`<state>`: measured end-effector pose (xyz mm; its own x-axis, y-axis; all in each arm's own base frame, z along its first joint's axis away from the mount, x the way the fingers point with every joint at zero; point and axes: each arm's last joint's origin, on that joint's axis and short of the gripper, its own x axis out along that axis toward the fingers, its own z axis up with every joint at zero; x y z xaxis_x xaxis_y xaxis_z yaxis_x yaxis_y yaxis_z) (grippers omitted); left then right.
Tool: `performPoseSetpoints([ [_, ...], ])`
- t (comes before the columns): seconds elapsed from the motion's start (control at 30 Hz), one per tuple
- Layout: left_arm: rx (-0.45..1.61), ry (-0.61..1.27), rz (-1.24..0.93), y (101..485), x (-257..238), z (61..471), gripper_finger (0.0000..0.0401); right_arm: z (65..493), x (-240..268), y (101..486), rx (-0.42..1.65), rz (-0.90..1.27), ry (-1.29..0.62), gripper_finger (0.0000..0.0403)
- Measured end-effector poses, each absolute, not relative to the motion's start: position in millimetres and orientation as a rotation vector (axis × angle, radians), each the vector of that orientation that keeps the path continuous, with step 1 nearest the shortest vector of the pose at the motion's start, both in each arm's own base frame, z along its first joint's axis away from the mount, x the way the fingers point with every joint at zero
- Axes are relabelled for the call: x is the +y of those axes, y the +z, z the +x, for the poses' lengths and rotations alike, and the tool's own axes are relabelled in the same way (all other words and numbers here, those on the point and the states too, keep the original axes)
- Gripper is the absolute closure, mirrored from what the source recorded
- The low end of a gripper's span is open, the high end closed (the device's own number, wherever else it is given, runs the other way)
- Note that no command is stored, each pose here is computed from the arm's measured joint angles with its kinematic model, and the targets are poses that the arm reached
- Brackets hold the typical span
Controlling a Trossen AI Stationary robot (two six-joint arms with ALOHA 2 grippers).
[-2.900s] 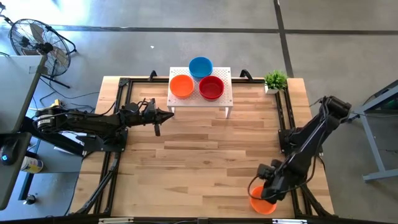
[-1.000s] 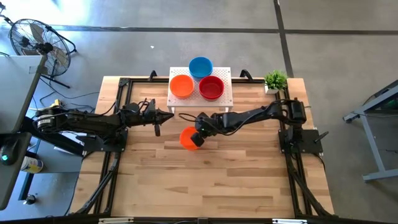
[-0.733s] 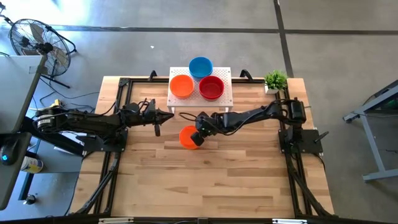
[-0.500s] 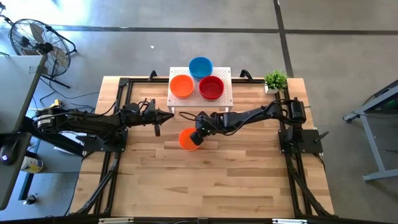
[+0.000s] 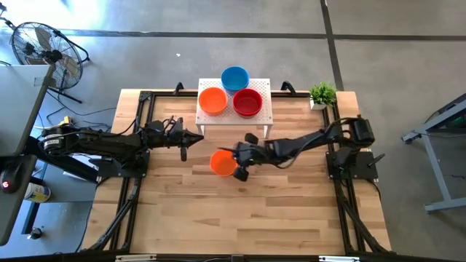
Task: Pick & Place Mini bowls
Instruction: Stack the orange bowl on the orange bowl on the shelf
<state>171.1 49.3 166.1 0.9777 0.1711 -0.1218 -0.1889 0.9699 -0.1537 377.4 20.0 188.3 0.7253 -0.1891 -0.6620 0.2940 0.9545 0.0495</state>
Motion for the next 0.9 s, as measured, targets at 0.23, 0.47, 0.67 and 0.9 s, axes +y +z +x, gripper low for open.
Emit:
performPoseSetpoints([
  [0.23, 0.114, 0.023, -0.161, 171.9, 44.8, 175.5, 0.0401, 330.7, 20.7, 169.5, 0.416, 0.129, -0.135, 0.0397],
  [0.47, 0.275, -0.072, -0.086, 209.5, 32.5, 203.2, 0.0401, 283.0, 10.0, 177.5, 0.294, 0.072, -0.189, 0.0399],
  [0.67, 0.518, -0.057, 0.03, 235.3, 9.9, 229.4, 0.0393, 251.6, 7.5, 175.5, 0.245, 0.036, -0.208, 0.0402],
  [0.9, 0.725, -0.151, 0.097, 228.5, -21.6, 262.5, 0.0329, 233.2, 6.4, 165.3, 0.239, 0.04, -0.209, 0.0402],
])
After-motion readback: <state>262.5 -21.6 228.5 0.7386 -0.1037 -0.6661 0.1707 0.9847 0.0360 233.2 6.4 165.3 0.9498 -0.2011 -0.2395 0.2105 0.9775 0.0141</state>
